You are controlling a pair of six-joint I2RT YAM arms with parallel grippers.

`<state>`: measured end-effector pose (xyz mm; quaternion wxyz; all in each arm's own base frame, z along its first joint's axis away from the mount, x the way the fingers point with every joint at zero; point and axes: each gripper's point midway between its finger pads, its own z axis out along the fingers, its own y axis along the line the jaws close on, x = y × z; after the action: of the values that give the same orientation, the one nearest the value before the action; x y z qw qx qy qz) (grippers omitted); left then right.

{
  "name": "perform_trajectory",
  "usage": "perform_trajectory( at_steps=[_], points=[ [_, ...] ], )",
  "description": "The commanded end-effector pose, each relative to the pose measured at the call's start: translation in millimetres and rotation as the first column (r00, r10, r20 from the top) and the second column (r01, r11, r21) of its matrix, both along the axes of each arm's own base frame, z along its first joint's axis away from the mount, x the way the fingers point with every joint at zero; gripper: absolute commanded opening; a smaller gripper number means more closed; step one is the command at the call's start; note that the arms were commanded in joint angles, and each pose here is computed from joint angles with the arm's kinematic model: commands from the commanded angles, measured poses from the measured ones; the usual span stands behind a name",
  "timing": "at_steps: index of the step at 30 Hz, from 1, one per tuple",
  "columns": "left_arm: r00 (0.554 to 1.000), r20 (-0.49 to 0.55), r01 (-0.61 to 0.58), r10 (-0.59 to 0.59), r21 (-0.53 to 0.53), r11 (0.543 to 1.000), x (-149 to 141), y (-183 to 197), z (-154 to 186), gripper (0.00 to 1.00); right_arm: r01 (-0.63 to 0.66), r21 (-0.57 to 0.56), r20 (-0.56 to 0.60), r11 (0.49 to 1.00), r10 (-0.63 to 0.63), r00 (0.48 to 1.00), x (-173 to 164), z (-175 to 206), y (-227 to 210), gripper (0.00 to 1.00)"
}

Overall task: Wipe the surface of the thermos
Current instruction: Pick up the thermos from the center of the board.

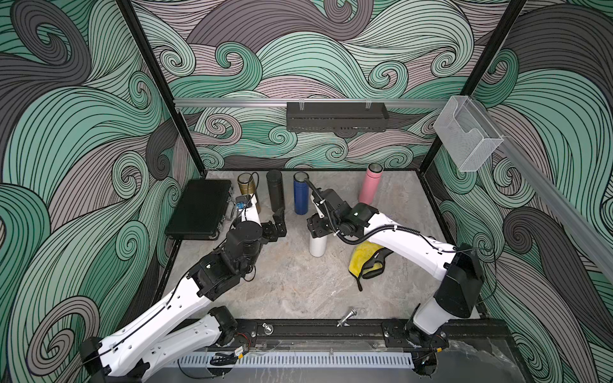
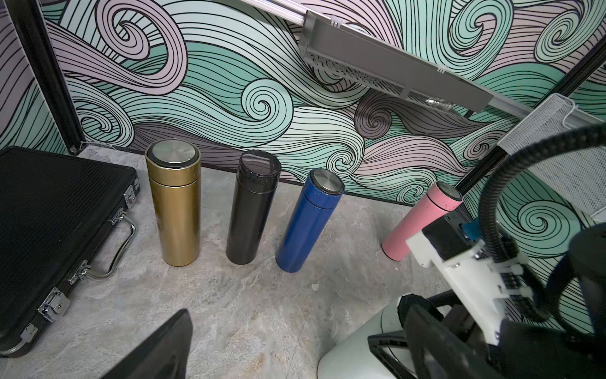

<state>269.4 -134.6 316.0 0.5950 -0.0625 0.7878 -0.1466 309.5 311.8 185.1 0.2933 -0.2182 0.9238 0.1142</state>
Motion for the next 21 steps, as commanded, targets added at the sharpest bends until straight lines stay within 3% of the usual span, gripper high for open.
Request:
perform_trajectory(
  at_steps=[1, 3, 4, 5, 12, 21],
  points=[
    [1.0, -0.006, -0.003, 0.003, -0.004, 1.0, 0.4, 2.8, 2.4, 0.99, 0.013, 0.001, 0.019, 1.0, -0.013, 1.0, 3.1, 3.4, 0.4, 0.55],
    [1.0, -0.007, -0.007, 0.007, -0.004, 1.0, 1.3, 4.3, 1.9, 0.99, 0.018, 0.0, 0.034, 1.0, -0.018, 0.999, 4.2, 7.1, -1.6, 0.27],
    [1.0, -0.01, -0.009, 0.009, -0.004, 1.0, 2.3, 4.7, 0.6, 0.99, 0.022, -0.003, 0.045, 1.0, -0.022, 0.999, 5.0, 9.7, -3.6, 0.06],
    [1.0, -0.012, -0.012, 0.012, -0.004, 1.0, 3.1, 5.3, -0.3, 0.99, 0.028, -0.008, 0.059, 1.0, -0.028, 0.998, 7.0, 12.5, -6.1, 0.0],
    [1.0, -0.021, -0.022, 0.023, 0.018, 1.0, 10.3, 8.7, -5.9, 0.99, 0.092, -0.057, 0.166, 0.994, -0.081, 0.983, 48.8, 40.9, -39.5, 0.0],
    [0.999, -0.027, -0.022, 0.023, 0.011, 1.0, 17.0, 10.2, -8.7, 0.99, 0.172, -0.056, 0.195, 0.983, -0.158, 0.968, 121.3, 43.5, -60.4, 0.0]
  ],
)
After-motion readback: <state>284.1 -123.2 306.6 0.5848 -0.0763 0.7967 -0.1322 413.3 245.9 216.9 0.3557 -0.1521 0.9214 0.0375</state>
